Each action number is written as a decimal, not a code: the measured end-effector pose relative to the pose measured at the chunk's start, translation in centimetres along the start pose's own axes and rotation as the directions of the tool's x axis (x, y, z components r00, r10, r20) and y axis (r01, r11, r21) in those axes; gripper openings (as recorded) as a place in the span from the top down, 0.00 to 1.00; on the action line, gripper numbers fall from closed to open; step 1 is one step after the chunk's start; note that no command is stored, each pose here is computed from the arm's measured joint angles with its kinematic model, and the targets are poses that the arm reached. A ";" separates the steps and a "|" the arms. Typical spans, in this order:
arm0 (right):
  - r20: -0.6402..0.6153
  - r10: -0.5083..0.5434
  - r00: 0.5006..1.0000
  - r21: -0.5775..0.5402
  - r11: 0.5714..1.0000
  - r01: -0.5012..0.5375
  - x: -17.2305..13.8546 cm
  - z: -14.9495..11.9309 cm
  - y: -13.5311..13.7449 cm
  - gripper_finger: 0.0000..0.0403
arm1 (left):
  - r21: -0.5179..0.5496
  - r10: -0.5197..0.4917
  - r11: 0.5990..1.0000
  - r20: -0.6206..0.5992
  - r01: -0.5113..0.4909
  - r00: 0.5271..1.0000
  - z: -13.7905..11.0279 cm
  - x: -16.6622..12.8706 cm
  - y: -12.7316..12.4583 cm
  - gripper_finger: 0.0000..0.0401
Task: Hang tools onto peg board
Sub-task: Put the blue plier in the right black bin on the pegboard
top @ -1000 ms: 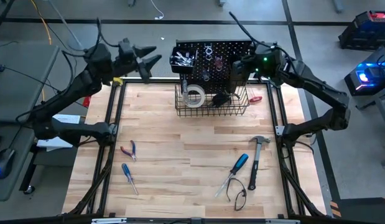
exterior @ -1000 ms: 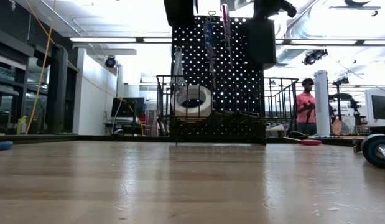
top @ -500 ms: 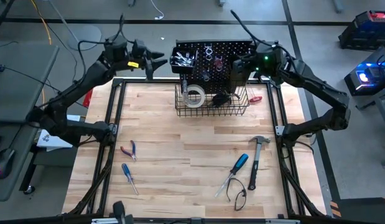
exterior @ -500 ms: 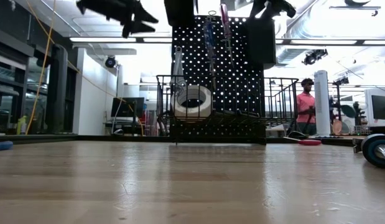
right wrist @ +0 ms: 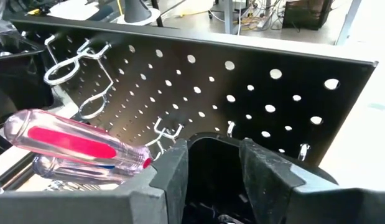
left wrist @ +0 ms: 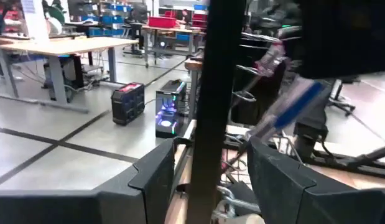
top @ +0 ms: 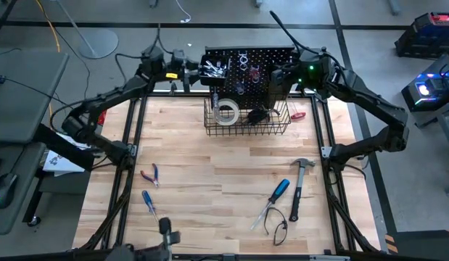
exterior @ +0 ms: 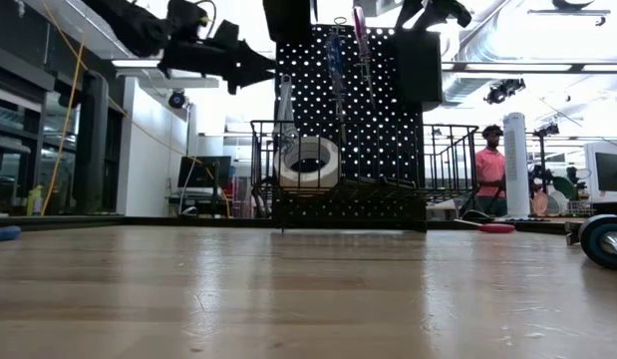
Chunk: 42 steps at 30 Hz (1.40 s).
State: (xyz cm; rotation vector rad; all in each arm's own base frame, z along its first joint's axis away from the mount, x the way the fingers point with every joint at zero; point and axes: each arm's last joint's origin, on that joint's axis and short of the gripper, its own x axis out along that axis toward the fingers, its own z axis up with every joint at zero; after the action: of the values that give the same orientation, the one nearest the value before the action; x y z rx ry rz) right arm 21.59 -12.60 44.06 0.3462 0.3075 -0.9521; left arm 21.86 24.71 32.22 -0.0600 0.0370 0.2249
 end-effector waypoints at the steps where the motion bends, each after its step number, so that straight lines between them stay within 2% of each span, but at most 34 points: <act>1: 0.000 0.000 1.000 0.002 1.000 0.000 0.0 0.0 0.0 0.66 | -0.007 0.000 1.000 0.001 0.000 1.000 0.0 0.3 0.2 0.55; 7: 0.002 0.003 1.000 0.007 1.000 -0.003 0.0 0.0 0.0 0.66 | 0.009 -0.097 0.995 0.000 0.097 0.995 0.2 1.1 0.5 0.55; 11: 0.014 0.044 0.999 0.005 0.999 -0.045 0.0 0.2 0.2 0.66 | -0.009 -0.099 0.995 -0.017 0.099 0.995 -0.5 1.5 0.8 0.55; 16: 0.108 0.089 0.990 -0.005 0.996 -0.089 -0.3 1.3 0.5 0.66 | -0.022 -0.070 0.997 -0.021 0.070 0.997 -0.7 1.5 1.2 0.55; 23: 0.186 0.104 0.977 -0.035 0.994 -0.099 -2.2 3.3 0.4 0.66 | -0.024 -0.051 0.998 -0.023 0.051 0.998 -0.7 1.2 1.5 0.55; 27: 0.243 0.101 0.965 -0.052 0.994 -0.092 -3.6 4.7 0.2 0.66 | -0.023 -0.016 1.000 -0.037 0.015 0.999 -0.3 -0.1 2.3 0.55; 31: 0.283 0.084 0.955 -0.063 0.996 -0.069 -4.9 5.8 -0.1 0.66 | -0.007 0.087 0.996 -0.043 -0.087 0.995 0.3 -2.2 3.5 0.55; 34: 0.295 0.086 0.952 -0.071 0.995 -0.068 -5.5 6.2 -0.2 0.66 | -0.015 0.126 0.992 -0.033 -0.127 0.991 0.9 -3.5 4.0 0.55; 39: 0.317 0.090 0.944 -0.074 0.995 -0.070 -6.2 6.8 -0.3 0.66 | -0.085 0.156 0.984 0.012 -0.155 0.988 2.7 -5.7 3.9 0.55; 42: 0.320 0.091 0.943 -0.073 0.995 -0.071 -6.3 6.8 -0.4 0.66 | -0.124 0.118 0.986 0.034 -0.113 0.992 3.8 -6.9 3.0 0.55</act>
State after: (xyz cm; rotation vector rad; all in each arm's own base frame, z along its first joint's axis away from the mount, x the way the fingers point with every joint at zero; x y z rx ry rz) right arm 18.59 -11.04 52.71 0.1411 0.0206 -0.8997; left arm 14.60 26.33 36.18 -0.1748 -0.0142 0.3448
